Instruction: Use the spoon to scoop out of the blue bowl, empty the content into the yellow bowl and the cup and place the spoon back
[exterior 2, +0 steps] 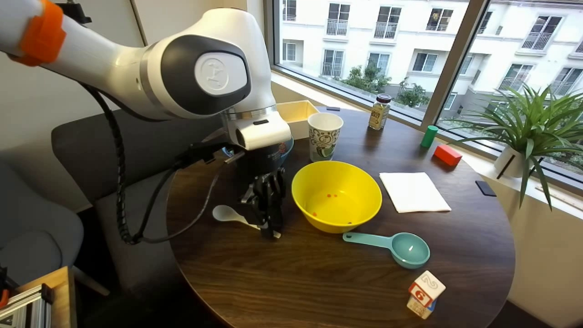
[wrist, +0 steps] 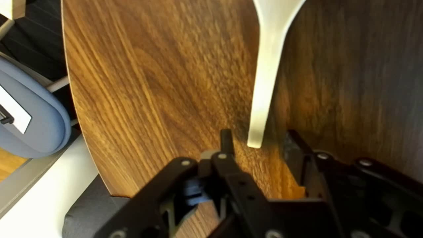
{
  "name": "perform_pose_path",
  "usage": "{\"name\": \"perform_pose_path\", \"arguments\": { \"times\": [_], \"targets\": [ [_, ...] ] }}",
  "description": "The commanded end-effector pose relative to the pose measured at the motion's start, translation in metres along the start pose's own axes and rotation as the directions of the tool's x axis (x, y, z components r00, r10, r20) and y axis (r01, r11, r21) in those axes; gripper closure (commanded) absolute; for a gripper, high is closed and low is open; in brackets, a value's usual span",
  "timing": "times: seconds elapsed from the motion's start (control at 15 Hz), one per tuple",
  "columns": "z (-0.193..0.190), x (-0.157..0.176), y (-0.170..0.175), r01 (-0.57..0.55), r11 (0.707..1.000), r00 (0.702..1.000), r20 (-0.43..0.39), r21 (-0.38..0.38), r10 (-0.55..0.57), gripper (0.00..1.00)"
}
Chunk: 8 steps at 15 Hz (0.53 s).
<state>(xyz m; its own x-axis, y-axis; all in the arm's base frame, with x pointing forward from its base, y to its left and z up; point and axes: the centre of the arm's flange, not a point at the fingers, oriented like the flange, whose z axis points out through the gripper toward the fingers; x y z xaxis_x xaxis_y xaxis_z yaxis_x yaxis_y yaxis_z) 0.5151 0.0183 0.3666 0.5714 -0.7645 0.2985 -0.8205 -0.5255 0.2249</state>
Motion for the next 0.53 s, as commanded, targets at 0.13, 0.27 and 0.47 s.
{"name": "perform_pose_path", "arguments": {
  "times": [0.13,0.27,0.47],
  "targets": [
    [-0.019,-0.008,0.005,0.014,1.000,0.999,-0.049,0.016,-0.013,0.09],
    [-0.030,-0.010,0.008,0.023,1.000,0.998,-0.051,0.020,-0.022,0.00],
    [-0.044,-0.012,0.011,0.027,0.999,0.998,-0.063,0.024,-0.026,0.00]
  ]
}}
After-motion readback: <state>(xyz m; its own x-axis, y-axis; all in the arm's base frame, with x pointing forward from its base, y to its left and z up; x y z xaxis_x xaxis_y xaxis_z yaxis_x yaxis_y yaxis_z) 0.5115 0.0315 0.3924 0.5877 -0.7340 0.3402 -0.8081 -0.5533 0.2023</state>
